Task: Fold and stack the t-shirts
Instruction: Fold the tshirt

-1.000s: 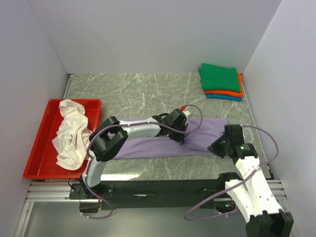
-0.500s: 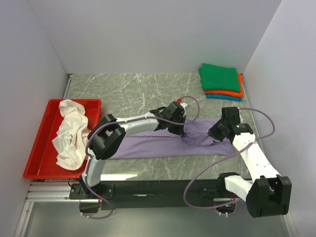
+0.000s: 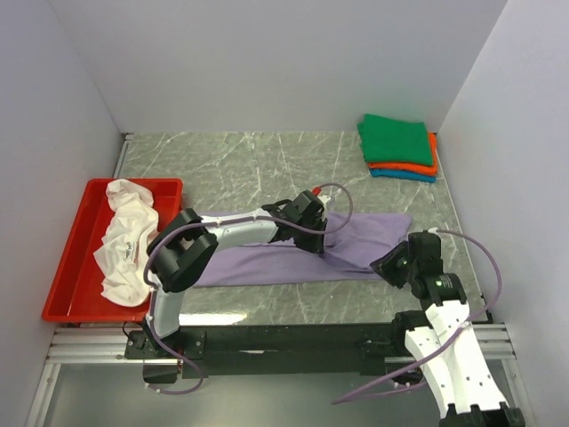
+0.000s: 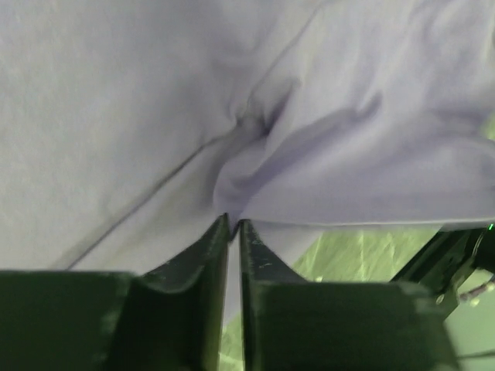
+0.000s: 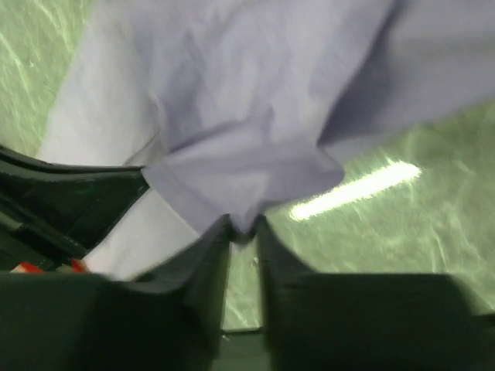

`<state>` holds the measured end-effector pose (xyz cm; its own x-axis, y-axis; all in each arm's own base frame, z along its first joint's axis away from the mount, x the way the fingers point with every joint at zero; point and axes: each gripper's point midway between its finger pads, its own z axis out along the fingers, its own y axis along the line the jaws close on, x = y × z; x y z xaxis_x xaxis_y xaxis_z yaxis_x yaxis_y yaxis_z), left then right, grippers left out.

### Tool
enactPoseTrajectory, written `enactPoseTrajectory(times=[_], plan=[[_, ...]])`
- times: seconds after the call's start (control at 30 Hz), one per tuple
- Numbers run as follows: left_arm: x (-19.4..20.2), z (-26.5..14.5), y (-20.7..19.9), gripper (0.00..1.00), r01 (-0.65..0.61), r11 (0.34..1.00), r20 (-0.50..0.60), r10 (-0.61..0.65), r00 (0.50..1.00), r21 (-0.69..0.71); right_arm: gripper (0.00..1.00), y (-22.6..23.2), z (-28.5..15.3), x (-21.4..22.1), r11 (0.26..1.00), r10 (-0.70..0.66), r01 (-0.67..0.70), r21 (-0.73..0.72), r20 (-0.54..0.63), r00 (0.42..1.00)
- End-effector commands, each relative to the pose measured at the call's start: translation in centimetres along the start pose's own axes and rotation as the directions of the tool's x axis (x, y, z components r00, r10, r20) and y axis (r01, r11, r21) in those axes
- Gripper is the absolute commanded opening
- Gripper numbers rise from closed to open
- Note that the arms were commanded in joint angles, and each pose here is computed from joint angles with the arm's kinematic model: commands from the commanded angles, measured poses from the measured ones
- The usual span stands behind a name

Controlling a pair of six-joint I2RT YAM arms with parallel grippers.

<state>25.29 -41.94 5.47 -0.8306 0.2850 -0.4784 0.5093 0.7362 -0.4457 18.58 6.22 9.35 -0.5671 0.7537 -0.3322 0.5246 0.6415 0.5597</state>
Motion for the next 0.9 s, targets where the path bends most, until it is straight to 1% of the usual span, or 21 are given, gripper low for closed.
enactPoseTrajectory(times=[0.0,0.03,0.07,0.1,0.23,0.27,0.33,0.4,0.53,0.77,0.87], plan=[[-1.4,-2.6,-2.0,0.20,-0.049,0.997,0.066,0.045,0.997,0.067,0.35,-0.6,-1.2,0.8,1.000,0.001,-0.001,-0.001,-0.015,1.000],[-1.4,-2.7,-2.1,0.22,-0.050,0.996,0.073,0.044,0.996,0.071,0.40,-0.8,-1.4,0.7,1.000,-0.005,0.005,0.009,-0.006,1.000],[-1.0,-2.9,-1.9,0.27,-0.046,0.996,0.069,0.041,0.997,0.072,0.46,-0.9,-1.8,0.1,1.000,-0.013,0.012,0.020,0.028,1.000],[-0.9,-3.0,-2.1,0.30,-0.045,0.995,0.070,0.040,0.997,0.085,0.49,-1.1,-1.9,0.0,0.999,-0.014,0.013,0.031,0.035,0.999],[-0.3,-3.5,-2.2,0.41,-0.036,0.994,0.072,0.028,0.997,0.108,0.50,-2.1,-1.6,0.1,0.997,-0.014,0.011,0.077,0.030,0.999],[-0.3,-3.5,-2.2,0.45,-0.030,0.994,0.076,0.023,0.997,0.103,0.50,-2.3,-1.4,0.3,0.996,-0.005,0.003,0.088,0.023,1.000],[0.0,-3.3,-2.1,0.46,-0.010,0.994,0.068,0.002,0.998,0.105,0.50,-2.7,-1.1,0.5,0.995,0.006,-0.007,0.104,0.015,1.000],[0.0,-3.1,-1.9,0.47,0.019,0.995,0.075,-0.027,0.997,0.097,0.50,-3.3,-1.1,0.5,0.991,0.029,-0.033,0.129,0.032,0.999],[0.1,-2.2,-1.3,0.46,0.037,0.996,0.078,-0.043,0.996,0.077,0.50,-4.2,-0.9,0.6,0.987,0.051,-0.059,0.149,0.056,0.997],[-0.1,-0.5,-1.5,0.43,0.034,0.995,0.060,-0.040,0.997,0.094,0.49,-6.2,1.3,2.9,0.980,0.099,-0.096,0.174,-0.007,0.995],[0.2,-0.1,-1.3,0.42,0.039,0.995,0.051,-0.044,0.998,0.093,0.48,-6.9,2.1,3.3,0.975,0.112,-0.107,0.193,-0.013,0.994]])
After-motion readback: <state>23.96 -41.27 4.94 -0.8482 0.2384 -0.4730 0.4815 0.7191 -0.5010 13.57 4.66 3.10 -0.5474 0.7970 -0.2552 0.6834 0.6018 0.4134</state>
